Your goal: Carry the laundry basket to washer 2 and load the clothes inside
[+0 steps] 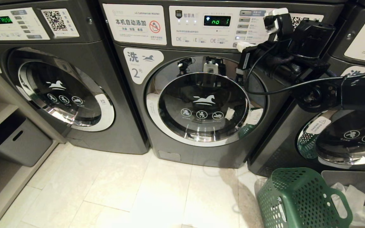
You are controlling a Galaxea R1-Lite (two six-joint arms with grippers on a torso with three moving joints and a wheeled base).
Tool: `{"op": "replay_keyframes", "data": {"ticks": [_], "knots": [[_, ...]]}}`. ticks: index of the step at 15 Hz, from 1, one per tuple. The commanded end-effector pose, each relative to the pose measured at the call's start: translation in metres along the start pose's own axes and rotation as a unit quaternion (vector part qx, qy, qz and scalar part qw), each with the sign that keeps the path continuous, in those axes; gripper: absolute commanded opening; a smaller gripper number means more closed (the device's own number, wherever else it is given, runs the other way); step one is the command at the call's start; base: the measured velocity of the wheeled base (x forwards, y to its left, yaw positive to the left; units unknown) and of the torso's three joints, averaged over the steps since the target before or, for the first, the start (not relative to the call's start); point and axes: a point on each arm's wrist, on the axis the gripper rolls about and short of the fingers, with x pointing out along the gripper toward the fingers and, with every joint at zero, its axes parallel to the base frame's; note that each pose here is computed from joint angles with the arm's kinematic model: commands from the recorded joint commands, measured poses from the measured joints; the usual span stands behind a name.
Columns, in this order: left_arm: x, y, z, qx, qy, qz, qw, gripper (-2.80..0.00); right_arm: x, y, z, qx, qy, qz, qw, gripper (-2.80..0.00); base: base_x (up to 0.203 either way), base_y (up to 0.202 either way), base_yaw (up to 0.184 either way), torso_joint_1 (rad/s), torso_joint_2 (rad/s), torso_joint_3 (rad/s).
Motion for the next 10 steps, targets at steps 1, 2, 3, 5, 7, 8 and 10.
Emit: {"op": "replay_keyframes", "data": {"ticks": [1,2,3,5,7,8,10], "knots": [[0.0000,0.0000,-0.0001,0.000,0.001,0.000,1.0000,-2.80,0.0016,0.0005,-0.0050,-0.001,0.004,0.000,1.000,-2.80,0.000,0.000,0.000,0.000,0.00,0.000],[0.0000,0.0000,-0.0001,0.000,0.001,0.000,1.0000,-2.80,0.0015,0.0005,-0.0051,-0.001,0.004,-0.001,1.000,-2.80,0.000,0.000,0.000,0.000,0.00,0.000],[0.0000,0.0000,-0.0001,0.000,0.001,0.000,1.0000,-2.80,0.0013,0.0004,-0.0049,0.000,0.004,-0.002,1.000,-2.80,0.000,0.000,0.000,0.000,0.00,0.000],[0.0000,0.0000,-0.0001,0.000,0.001,0.001,1.0000,-2.80,0.0013,0.0003,-0.0041,0.000,0.003,-0.003,1.000,-2.80,0.000,0.000,0.000,0.000,0.00,0.000],[0.0000,0.0000,-0.0001,0.000,0.001,0.001,1.0000,-2.80,0.0000,0.0000,0.0000,0.001,-0.001,-0.003,1.000,-2.80,0.000,0.000,0.000,0.000,0.00,0.000],[0.0000,0.0000,-0.0001,0.000,0.001,0.001,1.0000,-2.80,-0.0009,-0.0004,0.0015,0.003,0.002,-0.004,1.000,-2.80,0.000,0.000,0.000,0.000,0.00,0.000],[0.0000,0.0000,-0.0001,0.000,0.001,0.001,1.0000,-2.80,-0.0016,-0.0021,0.0018,0.011,0.010,-0.007,1.000,-2.80,0.000,0.000,0.000,0.000,0.00,0.000]]}}
